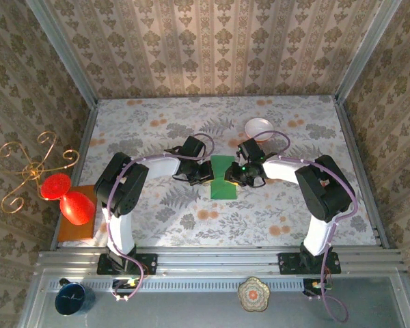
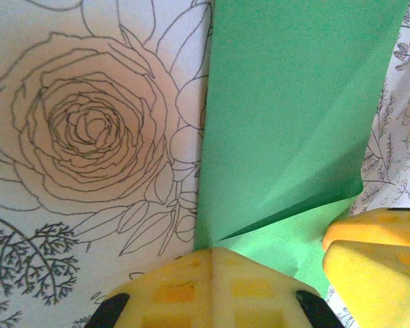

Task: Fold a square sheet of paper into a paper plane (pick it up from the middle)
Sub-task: Fold the triangle a second time at the center of the table.

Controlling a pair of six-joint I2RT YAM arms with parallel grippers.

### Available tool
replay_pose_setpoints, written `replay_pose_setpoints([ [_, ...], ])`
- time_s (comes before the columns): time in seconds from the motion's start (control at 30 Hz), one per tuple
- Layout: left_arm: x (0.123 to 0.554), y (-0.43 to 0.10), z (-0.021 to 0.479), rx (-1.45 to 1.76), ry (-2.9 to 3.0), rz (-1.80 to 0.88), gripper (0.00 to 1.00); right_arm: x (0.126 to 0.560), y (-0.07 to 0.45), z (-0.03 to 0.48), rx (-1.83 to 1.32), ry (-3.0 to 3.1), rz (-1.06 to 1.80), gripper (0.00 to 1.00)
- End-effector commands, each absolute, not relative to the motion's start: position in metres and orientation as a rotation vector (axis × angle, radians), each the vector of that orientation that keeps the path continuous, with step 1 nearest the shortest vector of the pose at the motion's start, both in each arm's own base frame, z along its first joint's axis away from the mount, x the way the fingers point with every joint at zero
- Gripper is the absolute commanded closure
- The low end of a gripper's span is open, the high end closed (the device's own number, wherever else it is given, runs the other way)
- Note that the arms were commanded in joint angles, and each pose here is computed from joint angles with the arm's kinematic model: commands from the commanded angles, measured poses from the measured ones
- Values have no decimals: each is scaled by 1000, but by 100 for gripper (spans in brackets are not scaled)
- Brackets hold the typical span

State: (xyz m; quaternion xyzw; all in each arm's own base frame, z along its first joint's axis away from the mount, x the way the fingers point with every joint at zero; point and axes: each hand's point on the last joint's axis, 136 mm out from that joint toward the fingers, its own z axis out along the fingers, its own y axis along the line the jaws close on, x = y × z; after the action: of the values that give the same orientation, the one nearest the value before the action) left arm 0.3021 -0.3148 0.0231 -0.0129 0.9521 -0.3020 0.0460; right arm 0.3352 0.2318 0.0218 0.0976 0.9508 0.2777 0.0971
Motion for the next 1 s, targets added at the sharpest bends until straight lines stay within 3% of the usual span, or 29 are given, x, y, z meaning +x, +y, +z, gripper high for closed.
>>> replay_pose_setpoints([
  [0.0, 302, -317, 21, -20, 2932, -902, 100, 342, 217, 34, 280, 2790, 683, 71],
  [0.43, 302, -315, 20, -33, 2940, -885, 100, 347, 215, 71, 288, 2653, 701, 72],
  [0.73, 301, -315, 19, -31, 2944, -886, 100, 344, 264, 65, 219, 2696, 1048, 80],
  [0.97, 301, -316, 21, -28, 2941, -895, 100, 344, 267, 41, 283, 2749, 1050, 84],
])
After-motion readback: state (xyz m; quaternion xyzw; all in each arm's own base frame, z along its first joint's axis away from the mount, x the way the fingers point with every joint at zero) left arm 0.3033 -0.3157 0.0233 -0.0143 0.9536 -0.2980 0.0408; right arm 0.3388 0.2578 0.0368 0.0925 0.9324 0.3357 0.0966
